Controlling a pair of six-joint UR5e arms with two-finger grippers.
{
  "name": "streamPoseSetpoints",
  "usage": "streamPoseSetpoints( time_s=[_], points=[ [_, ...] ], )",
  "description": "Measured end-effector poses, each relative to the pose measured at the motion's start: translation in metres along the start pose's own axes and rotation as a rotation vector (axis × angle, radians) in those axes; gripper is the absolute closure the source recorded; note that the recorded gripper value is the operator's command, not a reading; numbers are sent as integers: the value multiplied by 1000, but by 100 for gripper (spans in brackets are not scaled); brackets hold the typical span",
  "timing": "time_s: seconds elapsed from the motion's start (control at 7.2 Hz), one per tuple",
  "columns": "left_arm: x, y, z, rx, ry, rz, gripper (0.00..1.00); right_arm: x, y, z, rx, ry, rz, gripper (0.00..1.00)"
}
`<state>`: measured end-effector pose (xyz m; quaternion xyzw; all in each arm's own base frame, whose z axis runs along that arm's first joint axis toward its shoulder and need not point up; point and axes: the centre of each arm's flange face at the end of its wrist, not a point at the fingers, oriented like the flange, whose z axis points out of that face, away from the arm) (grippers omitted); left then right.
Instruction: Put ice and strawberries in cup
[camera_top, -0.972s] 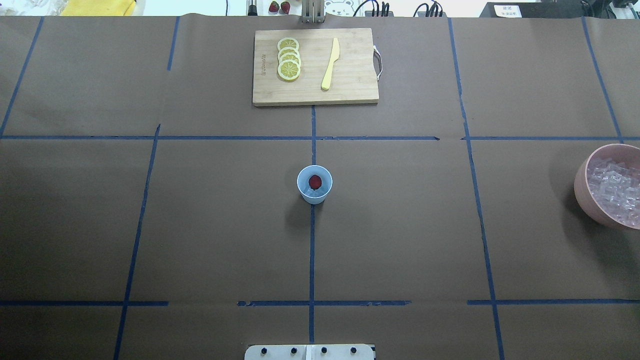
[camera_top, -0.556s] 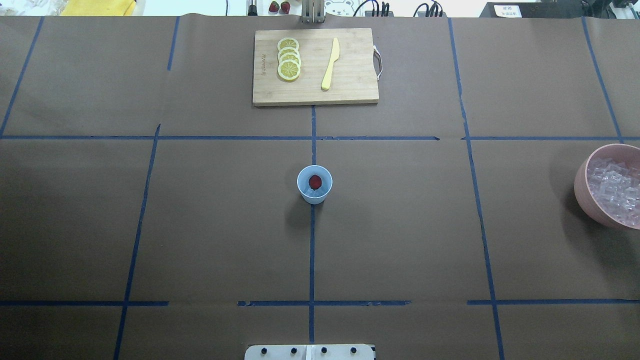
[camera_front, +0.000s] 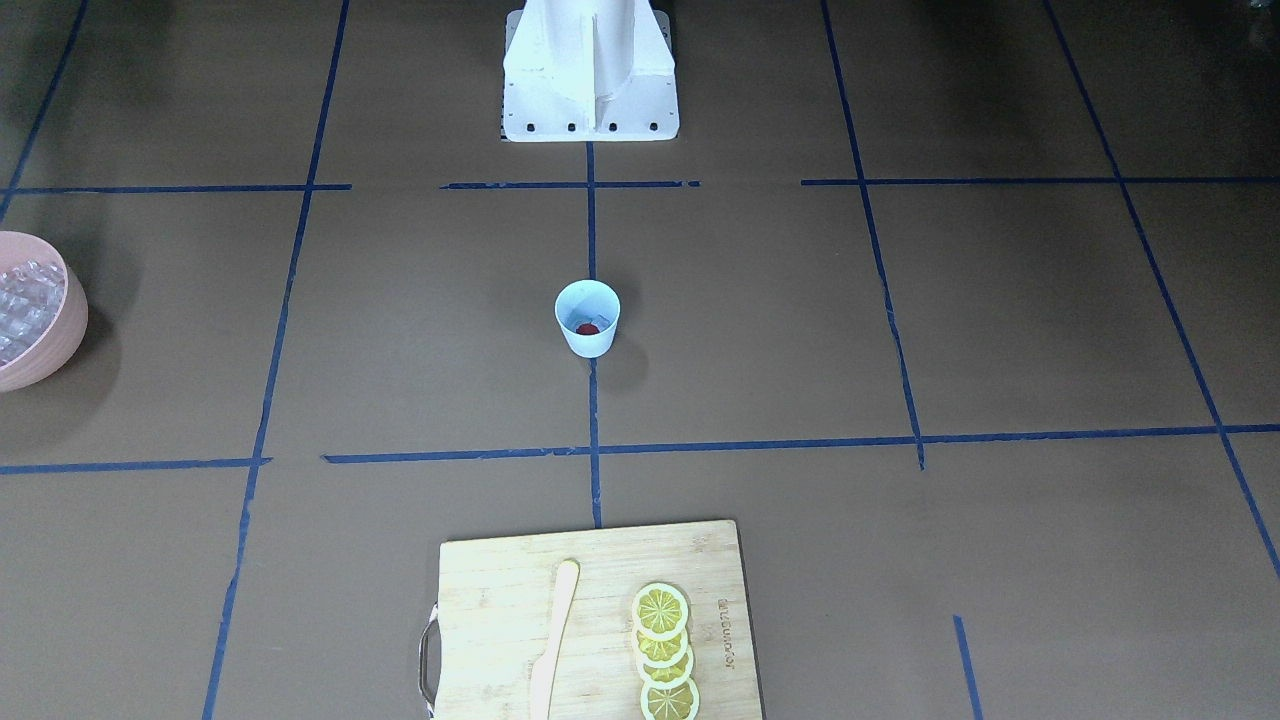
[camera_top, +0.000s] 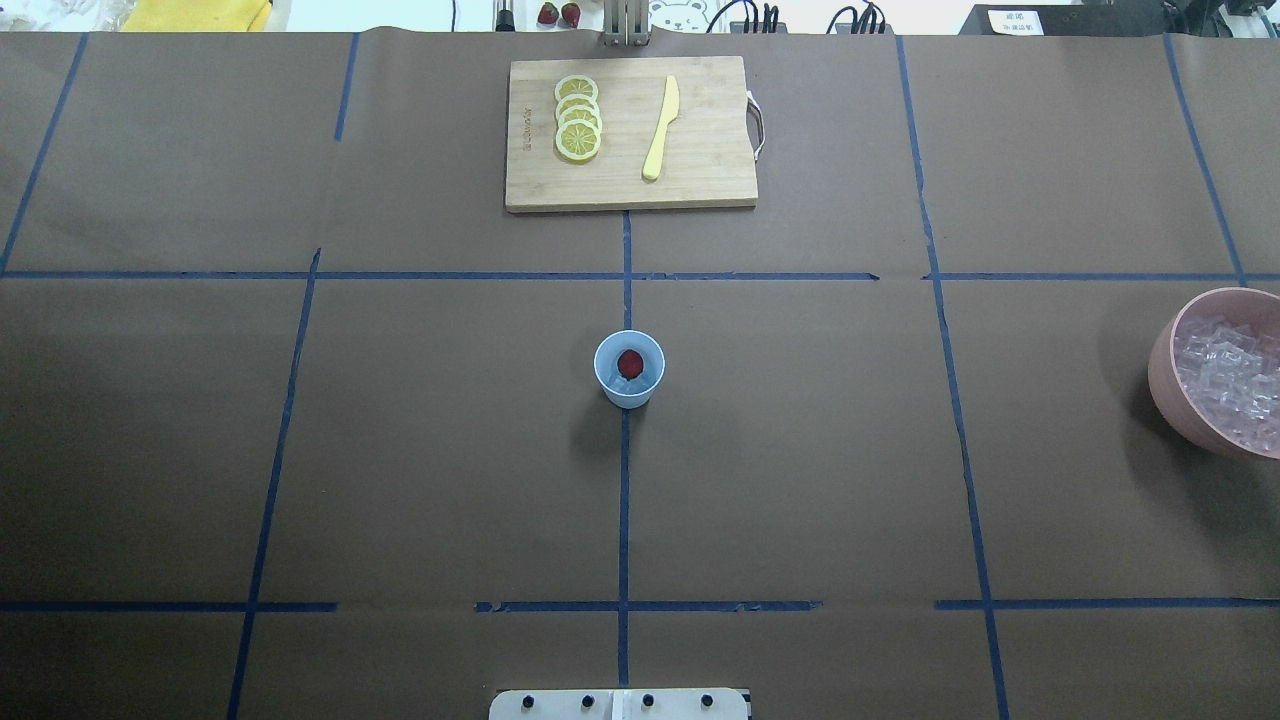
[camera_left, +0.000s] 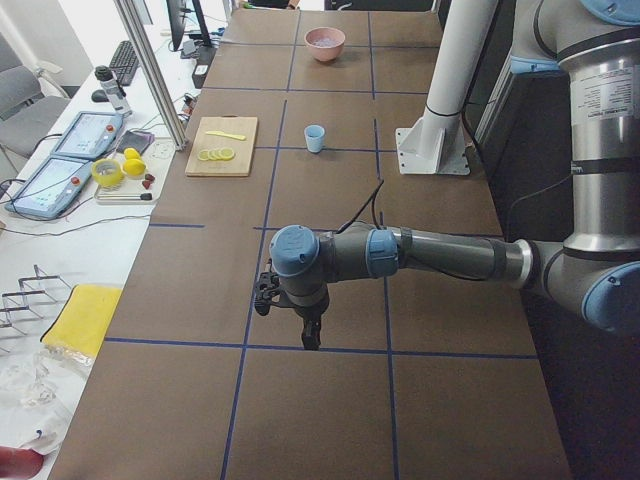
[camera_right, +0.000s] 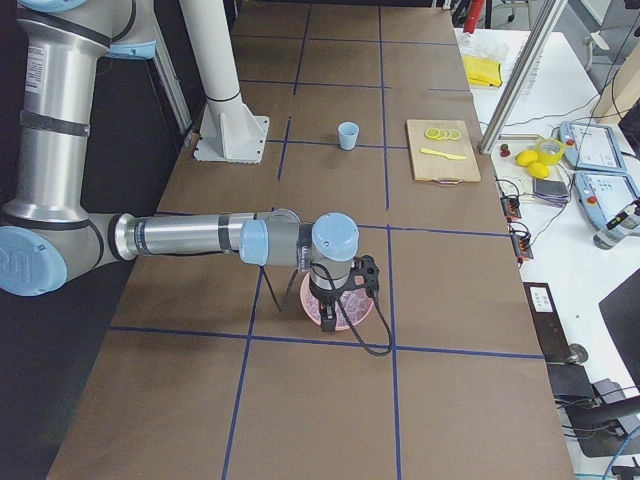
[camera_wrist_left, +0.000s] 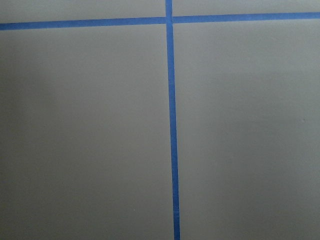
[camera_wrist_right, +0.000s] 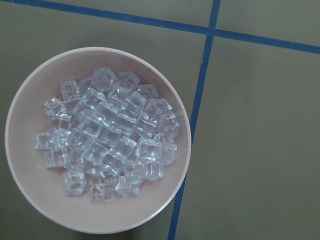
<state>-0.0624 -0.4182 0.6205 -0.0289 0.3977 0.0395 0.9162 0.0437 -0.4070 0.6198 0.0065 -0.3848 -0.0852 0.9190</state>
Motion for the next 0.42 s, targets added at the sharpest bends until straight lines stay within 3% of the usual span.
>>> streamPoseSetpoints(
  time_s=[0.42],
  points=[
    [3,-2,-3,6,-1,6,0,3,10,4,-8,-1,11,0]
  ],
)
